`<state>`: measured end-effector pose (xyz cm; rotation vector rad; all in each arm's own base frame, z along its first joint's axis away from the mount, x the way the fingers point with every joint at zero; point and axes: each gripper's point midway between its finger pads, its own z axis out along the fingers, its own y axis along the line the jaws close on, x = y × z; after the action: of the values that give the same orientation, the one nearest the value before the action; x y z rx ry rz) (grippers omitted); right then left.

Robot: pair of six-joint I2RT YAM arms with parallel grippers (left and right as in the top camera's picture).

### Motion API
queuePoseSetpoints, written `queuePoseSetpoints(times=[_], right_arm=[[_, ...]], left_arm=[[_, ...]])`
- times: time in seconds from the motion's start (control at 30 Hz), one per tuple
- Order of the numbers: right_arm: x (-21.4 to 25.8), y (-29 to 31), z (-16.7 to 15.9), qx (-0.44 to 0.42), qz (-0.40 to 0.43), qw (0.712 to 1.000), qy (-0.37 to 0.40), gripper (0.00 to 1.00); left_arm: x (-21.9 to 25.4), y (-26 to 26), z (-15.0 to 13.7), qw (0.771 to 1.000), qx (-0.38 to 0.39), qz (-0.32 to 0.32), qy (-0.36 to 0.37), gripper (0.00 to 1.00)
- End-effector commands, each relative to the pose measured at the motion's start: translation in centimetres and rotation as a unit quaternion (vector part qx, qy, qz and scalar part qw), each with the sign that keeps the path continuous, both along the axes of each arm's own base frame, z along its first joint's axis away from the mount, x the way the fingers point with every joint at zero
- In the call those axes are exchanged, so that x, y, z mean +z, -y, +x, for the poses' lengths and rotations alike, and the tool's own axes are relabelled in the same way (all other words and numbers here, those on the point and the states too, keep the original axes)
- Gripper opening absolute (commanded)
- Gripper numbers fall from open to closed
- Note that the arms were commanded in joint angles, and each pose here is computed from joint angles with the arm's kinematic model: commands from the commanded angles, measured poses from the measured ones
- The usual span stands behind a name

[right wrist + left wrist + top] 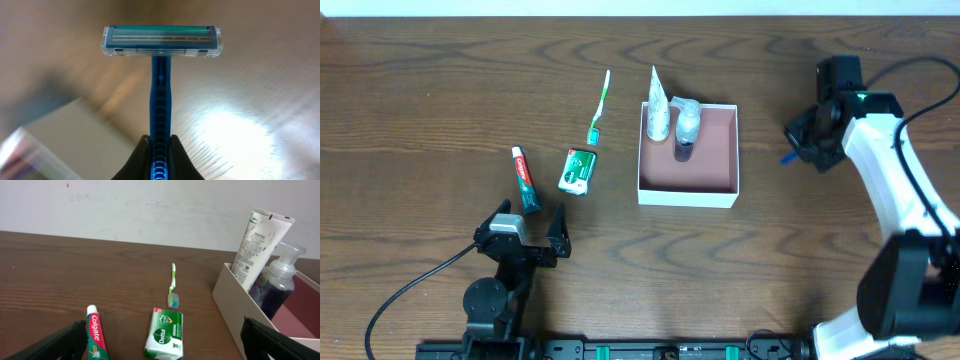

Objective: Pack container
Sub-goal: 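Lift the razor and carry it left over the box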

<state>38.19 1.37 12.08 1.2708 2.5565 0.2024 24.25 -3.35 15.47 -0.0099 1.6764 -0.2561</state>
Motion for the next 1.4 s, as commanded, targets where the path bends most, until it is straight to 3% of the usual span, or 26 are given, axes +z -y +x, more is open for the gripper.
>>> queuePoseSetpoints(times=[0.0, 0.17, 0.4, 1.1, 1.37], right_arm=[[3.3, -3.8, 0.8, 0.121, 0.003, 0.991, 0.057, 0.01], [4.9, -8.6, 1.6, 0.252, -0.025, 0.961, 0.112, 0.01], [4.6, -13.6, 1.3, 0.375, -0.061, 0.915, 0.133, 0.02], [4.7, -21.4, -2.0, 0.441, -0.035, 0.885, 0.144, 0.05], [4.6, -22.6, -2.8, 0.379, 0.006, 0.916, 0.132, 0.04]], left_arm=[[-1.7, 0.0, 0.0, 1.000, -0.001, 0.008, -0.025, 0.98], [-1.7, 0.0, 0.0, 1.000, -0.001, 0.008, -0.025, 0.98], [-1.7, 0.0, 0.0, 1.000, -0.001, 0.008, -0.025, 0.98], [-1.7, 0.0, 0.0, 1.000, -0.001, 0.008, -0.025, 0.98], [-1.7, 0.0, 0.0, 1.000, -0.001, 0.008, -0.025, 0.98]])
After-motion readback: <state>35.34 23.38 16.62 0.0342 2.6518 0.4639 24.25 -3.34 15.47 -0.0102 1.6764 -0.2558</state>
